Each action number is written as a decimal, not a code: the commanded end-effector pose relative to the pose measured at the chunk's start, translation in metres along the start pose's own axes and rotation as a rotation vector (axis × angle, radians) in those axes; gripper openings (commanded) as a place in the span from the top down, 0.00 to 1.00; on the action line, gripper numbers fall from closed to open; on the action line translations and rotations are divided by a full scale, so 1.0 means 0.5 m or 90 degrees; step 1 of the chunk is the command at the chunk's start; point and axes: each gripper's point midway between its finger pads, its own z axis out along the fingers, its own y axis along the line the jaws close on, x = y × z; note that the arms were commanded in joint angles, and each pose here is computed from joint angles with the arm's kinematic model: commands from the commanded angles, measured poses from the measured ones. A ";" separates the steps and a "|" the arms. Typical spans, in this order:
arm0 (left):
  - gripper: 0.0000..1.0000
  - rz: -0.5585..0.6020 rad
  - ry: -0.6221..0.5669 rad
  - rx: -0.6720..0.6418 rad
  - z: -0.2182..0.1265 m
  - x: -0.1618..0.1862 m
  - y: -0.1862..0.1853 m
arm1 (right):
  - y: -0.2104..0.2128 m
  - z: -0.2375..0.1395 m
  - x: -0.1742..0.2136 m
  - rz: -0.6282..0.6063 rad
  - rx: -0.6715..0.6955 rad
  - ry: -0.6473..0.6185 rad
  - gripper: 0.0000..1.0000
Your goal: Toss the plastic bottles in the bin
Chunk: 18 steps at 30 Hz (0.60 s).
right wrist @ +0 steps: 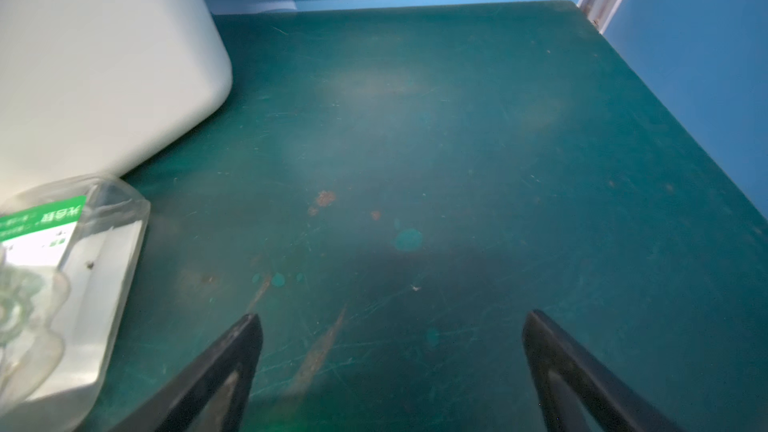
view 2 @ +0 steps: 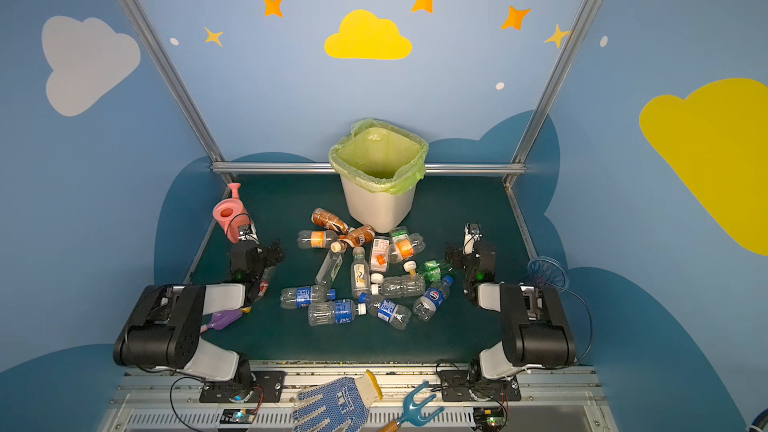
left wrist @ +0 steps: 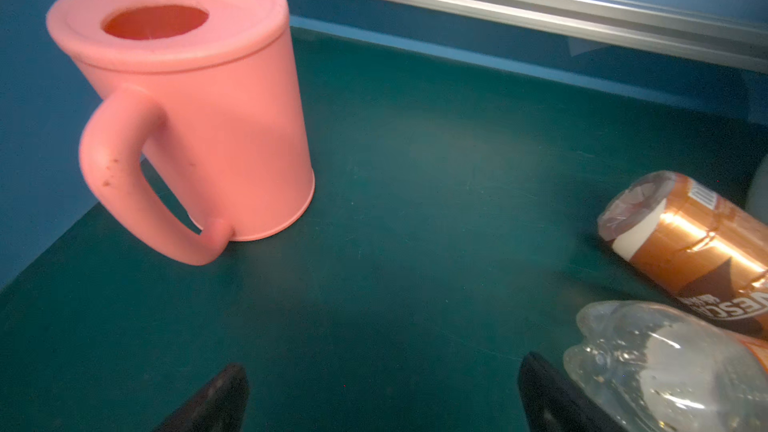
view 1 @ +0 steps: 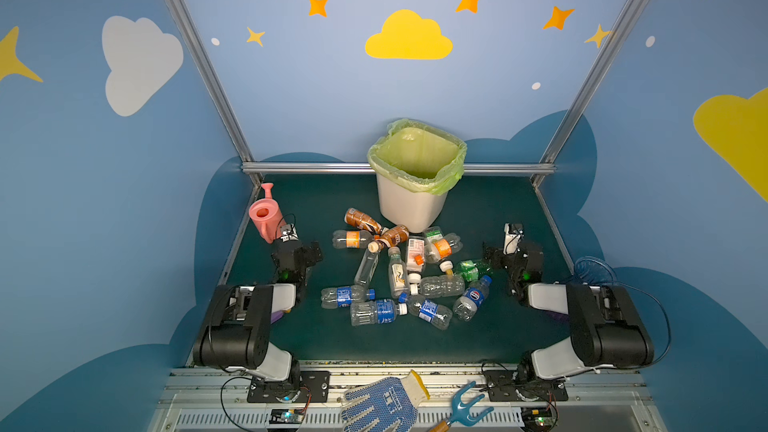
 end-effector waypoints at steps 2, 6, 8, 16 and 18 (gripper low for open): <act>0.00 -0.023 0.035 -0.050 -0.034 -0.083 0.013 | -0.024 -0.043 -0.065 0.065 0.042 0.042 0.02; 0.00 -0.060 0.057 -0.067 -0.101 -0.147 0.018 | -0.018 -0.105 -0.099 0.131 0.045 0.091 0.02; 0.00 -0.062 0.070 -0.056 -0.133 -0.158 0.014 | -0.012 -0.137 -0.094 0.174 0.041 0.126 0.02; 0.00 -0.038 0.277 -0.070 -0.212 -0.054 0.029 | 0.025 -0.204 -0.027 0.229 -0.009 0.189 0.02; 0.00 -0.026 0.327 -0.064 -0.213 -0.019 0.024 | 0.021 -0.213 -0.015 0.230 -0.002 0.181 0.02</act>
